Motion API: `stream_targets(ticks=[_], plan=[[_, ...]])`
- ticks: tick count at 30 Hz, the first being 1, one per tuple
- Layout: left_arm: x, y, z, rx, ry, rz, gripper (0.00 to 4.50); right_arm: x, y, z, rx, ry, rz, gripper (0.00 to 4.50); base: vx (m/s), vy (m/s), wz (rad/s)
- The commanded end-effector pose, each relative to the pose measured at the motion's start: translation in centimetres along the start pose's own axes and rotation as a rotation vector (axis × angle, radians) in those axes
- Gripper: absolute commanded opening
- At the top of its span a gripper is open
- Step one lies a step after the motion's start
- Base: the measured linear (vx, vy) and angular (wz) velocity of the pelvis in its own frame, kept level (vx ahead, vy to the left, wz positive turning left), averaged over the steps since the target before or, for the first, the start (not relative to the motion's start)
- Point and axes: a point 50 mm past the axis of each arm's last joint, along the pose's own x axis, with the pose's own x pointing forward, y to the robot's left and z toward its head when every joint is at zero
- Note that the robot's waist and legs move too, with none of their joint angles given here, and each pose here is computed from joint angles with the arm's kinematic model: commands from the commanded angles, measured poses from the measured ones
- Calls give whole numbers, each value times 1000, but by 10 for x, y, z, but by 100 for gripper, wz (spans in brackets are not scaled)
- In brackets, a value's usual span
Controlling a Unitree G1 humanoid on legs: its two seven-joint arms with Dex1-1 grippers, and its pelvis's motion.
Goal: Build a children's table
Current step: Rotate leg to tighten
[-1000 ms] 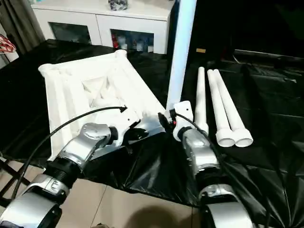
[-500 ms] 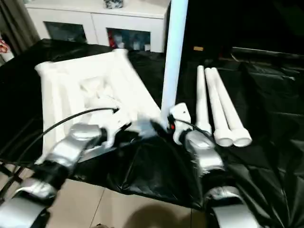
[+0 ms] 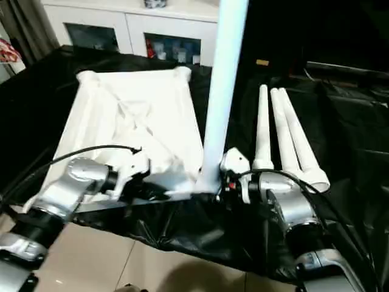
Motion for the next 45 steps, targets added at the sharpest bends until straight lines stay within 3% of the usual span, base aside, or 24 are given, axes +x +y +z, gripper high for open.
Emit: stream_targets(ticks=[1,9,12,15,19,21,24,27,29,39,45], plan=[[8,-8,8,29,-21,-96,0,6,10,-10,45,47,73,340,0,0,0],[15,-2,11,42,-42,-7,0,16,20,-14,75,28,80,279,0,0,0],[25,6,16,33,-61,116,0,27,10,-16,83,4,-115,273,0,0,0],[41,15,25,-9,-92,263,0,39,-8,-23,120,31,-433,272,0,0,0],[53,20,34,-29,-104,362,0,53,-13,-23,226,-3,-606,270,0,0,0],[62,23,41,-51,-118,428,0,69,-13,-20,277,-25,-697,270,0,0,0],[65,22,43,-49,-122,433,0,76,-11,-18,266,-34,-693,270,0,0,0],[69,17,44,-23,-125,380,0,85,-7,-12,262,-79,-643,340,0,0,0],[68,16,43,-17,-123,371,0,85,-7,-11,260,-85,-635,346,0,0,0],[46,7,27,40,-95,176,0,54,-12,-13,109,-60,-476,360,0,0,0],[29,2,16,65,-42,60,0,32,-6,-12,38,-34,-257,360,0,0,0]])
